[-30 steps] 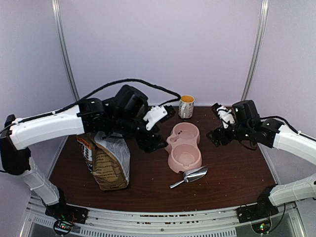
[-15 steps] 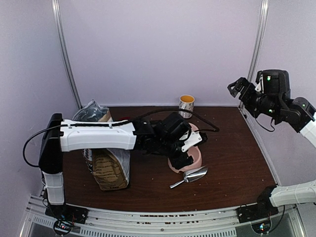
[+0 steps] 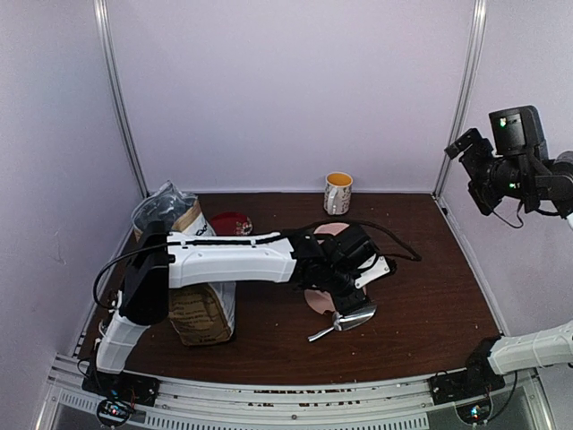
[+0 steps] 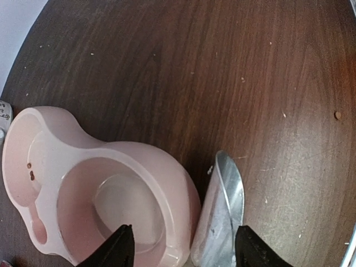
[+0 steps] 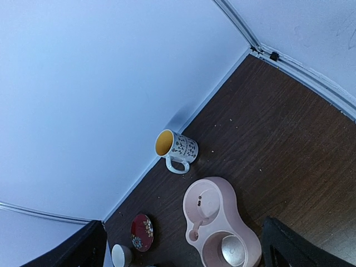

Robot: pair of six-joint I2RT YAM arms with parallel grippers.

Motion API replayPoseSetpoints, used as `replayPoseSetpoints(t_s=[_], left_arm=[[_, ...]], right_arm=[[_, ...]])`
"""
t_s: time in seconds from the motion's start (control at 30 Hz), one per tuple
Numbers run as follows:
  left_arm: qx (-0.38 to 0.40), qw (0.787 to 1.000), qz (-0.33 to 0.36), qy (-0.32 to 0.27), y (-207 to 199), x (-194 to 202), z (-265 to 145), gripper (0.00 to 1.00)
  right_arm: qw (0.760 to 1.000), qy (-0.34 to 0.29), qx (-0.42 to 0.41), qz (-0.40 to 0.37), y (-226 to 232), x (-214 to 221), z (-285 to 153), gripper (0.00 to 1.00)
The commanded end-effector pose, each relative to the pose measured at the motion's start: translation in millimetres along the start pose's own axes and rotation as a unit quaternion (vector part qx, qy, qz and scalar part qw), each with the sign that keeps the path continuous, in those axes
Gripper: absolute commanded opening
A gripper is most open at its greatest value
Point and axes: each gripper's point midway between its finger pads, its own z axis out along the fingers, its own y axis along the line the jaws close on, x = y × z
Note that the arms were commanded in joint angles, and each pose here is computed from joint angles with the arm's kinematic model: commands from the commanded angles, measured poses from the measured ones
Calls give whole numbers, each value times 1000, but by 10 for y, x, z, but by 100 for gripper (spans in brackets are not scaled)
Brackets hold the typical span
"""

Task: Serve the pet food
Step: Pick up the spatula from the center of the board.

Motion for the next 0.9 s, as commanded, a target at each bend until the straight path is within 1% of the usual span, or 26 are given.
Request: replayPoseSetpoints(t_s=[0.0, 0.2, 0.43, 0.57, 0.77, 0.87], left_arm=[[-1, 999, 24, 22, -67, 65, 80, 65], [3, 997, 42, 58, -209, 207, 258, 65], [-22, 997, 37, 67, -170, 233, 311, 63], [-38, 996, 30, 68, -118, 234, 320, 58], [-81, 995, 14, 61, 34, 193, 257, 46], [-87, 994, 12, 59, 54, 192, 247, 42]], right_arm=[[999, -28, 28, 7, -80, -183, -136, 100], [999, -17, 7, 28, -40, -160, -171, 100], [998, -42, -3, 41, -117, -269, -278, 100], [997, -50, -11, 51, -148, -295, -308, 100], [996, -50, -19, 71, -171, -281, -312, 100], [996, -49, -19, 70, -165, -287, -324, 100]])
